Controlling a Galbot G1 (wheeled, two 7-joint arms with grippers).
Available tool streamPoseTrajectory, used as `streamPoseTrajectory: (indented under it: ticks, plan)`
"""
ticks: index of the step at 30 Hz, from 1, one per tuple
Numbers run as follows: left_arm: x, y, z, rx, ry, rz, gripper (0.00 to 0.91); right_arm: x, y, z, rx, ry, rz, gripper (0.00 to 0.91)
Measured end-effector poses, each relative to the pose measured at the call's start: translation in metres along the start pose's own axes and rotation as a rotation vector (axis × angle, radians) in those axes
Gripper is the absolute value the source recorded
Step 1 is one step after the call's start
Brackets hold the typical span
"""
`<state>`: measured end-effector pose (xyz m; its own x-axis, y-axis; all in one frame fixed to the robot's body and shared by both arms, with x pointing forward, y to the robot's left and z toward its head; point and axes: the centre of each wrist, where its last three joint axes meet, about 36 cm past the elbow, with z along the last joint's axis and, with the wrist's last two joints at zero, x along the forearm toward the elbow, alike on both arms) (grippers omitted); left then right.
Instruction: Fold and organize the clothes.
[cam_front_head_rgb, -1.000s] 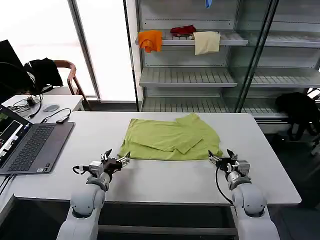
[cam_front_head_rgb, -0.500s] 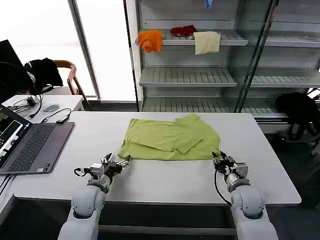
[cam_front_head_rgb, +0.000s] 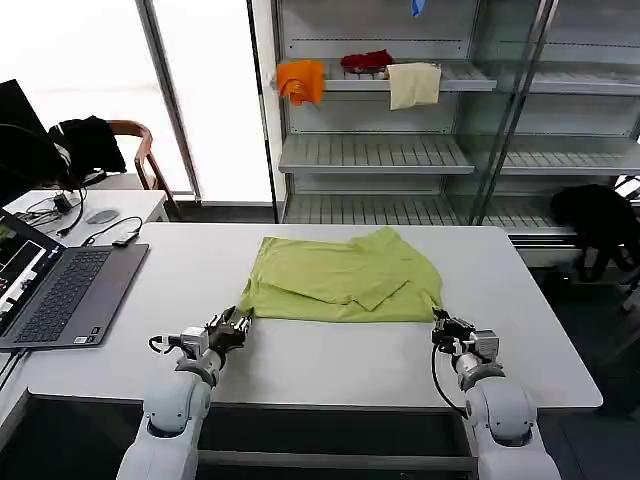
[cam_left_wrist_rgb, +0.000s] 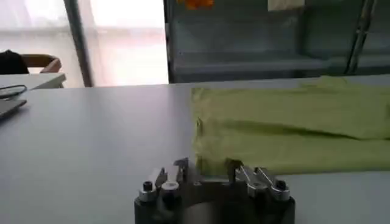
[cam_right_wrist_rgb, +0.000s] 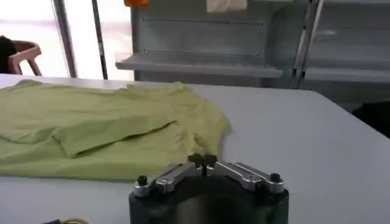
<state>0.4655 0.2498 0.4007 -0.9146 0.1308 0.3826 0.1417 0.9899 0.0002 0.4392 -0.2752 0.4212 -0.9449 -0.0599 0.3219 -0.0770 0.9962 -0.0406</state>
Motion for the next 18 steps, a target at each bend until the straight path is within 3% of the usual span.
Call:
streamPoseTrajectory:
  ticks: [18]
  plan:
    - [0.016, 0.003, 0.008, -0.031, 0.005, -0.024, 0.000, 0.030, 0.003, 0.014, 0.000, -0.016, -0.026, 0.000]
